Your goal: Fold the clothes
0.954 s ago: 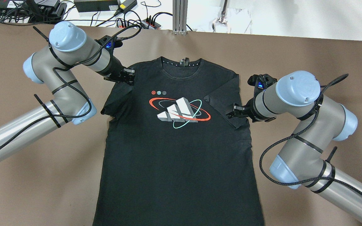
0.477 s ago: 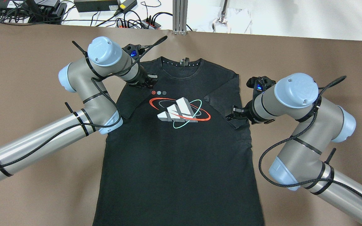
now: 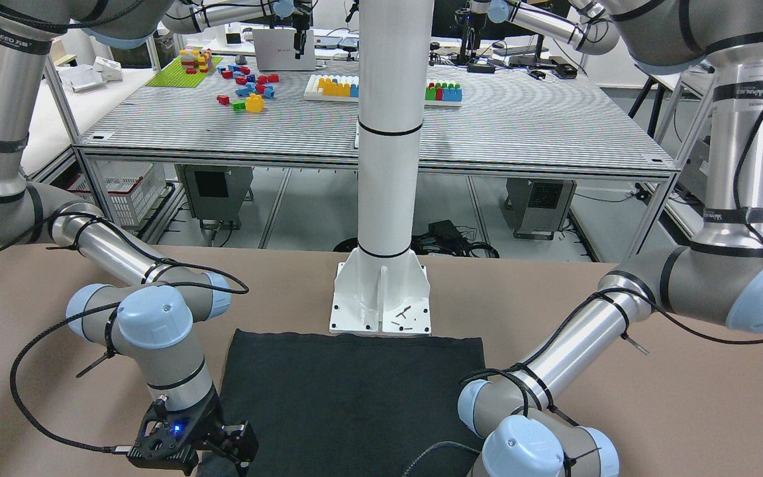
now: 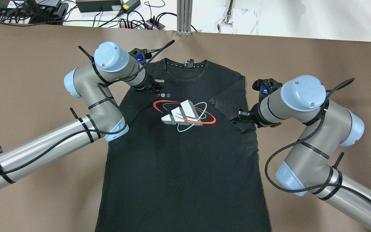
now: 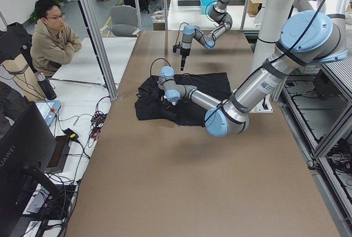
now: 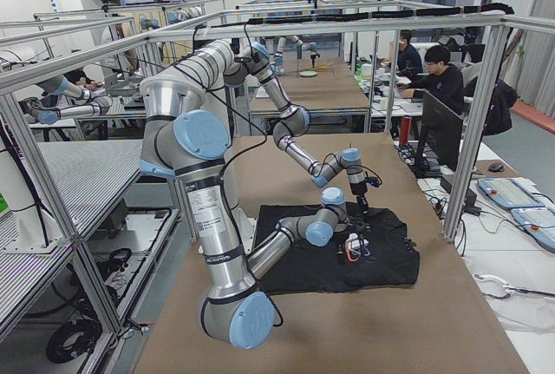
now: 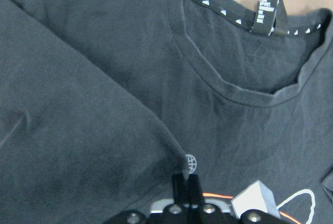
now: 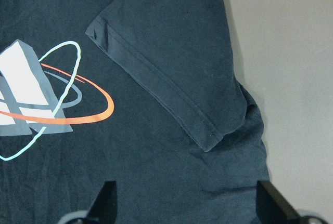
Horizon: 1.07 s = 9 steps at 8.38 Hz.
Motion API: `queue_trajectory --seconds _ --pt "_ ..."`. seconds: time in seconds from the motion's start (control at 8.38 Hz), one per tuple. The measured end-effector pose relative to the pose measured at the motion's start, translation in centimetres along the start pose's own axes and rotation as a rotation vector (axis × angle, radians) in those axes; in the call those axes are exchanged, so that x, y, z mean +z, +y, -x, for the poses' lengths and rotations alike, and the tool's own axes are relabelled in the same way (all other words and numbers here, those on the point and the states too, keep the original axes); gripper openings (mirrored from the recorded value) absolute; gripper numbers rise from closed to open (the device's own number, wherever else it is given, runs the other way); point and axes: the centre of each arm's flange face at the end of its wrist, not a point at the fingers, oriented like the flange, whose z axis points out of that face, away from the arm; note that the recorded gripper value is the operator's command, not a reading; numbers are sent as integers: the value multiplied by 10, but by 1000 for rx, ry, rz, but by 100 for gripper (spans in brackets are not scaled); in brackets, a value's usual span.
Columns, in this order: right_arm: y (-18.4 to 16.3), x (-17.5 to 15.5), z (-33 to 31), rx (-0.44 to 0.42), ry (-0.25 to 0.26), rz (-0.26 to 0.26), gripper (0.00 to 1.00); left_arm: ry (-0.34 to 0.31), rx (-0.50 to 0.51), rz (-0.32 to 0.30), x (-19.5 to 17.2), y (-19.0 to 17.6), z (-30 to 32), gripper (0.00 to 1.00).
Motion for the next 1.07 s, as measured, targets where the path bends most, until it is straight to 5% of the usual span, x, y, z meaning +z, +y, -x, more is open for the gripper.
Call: queue_trajectory --seconds 0.48,0.6,0.72,1.07 --pt "1 0 -3 6 3 1 94 -14 -58 -10 -8 -35 1 5" --pt "1 1 -4 9 4 1 94 -20 -67 -11 -6 -38 2 84" --pt "2 1 -5 10 4 2 94 -26 -72 -13 -4 -41 4 100" --pt "5 2 -5 11 7 5 94 -29 -98 -27 -2 -40 -2 100"
